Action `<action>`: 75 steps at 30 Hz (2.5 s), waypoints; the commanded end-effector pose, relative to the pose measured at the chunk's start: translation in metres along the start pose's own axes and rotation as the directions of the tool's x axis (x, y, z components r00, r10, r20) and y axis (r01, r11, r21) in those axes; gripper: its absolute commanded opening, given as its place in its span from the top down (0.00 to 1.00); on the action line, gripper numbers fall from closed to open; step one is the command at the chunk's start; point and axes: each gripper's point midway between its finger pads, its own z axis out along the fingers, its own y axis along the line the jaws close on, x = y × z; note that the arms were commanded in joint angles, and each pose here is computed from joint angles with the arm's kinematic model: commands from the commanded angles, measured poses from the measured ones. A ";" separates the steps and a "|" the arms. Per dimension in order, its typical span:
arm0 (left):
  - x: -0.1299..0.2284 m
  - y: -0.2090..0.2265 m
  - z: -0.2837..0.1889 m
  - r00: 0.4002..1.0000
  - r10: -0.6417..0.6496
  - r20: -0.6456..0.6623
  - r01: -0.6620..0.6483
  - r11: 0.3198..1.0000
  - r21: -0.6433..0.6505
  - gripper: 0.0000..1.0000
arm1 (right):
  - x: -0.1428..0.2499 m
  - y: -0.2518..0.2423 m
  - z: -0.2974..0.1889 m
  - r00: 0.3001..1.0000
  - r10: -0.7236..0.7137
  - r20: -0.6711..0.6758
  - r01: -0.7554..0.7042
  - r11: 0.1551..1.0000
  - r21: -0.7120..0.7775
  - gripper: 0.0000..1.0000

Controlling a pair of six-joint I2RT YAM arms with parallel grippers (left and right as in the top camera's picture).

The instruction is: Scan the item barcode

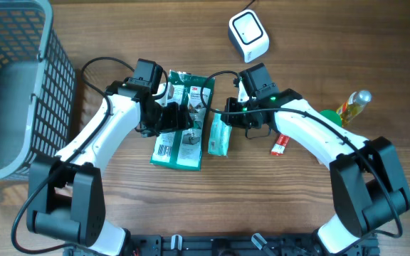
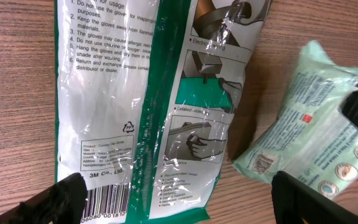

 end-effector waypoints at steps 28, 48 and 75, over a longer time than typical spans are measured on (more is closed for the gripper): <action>0.004 -0.004 0.002 1.000 0.008 -0.006 -0.008 1.000 -0.003 0.24 | -0.027 0.010 -0.069 0.999 -0.019 0.049 0.013 0.994 0.110 0.00; 0.033 -0.071 0.026 0.996 0.080 -0.033 -0.079 0.996 0.041 0.88 | 0.004 -0.035 -0.035 0.990 0.091 -0.107 -0.070 0.981 0.179 0.24; 0.046 -0.054 0.088 0.988 0.071 -0.136 -0.081 0.994 -0.072 0.85 | 0.010 -0.047 0.016 0.968 0.075 -0.239 -0.065 0.997 0.050 0.34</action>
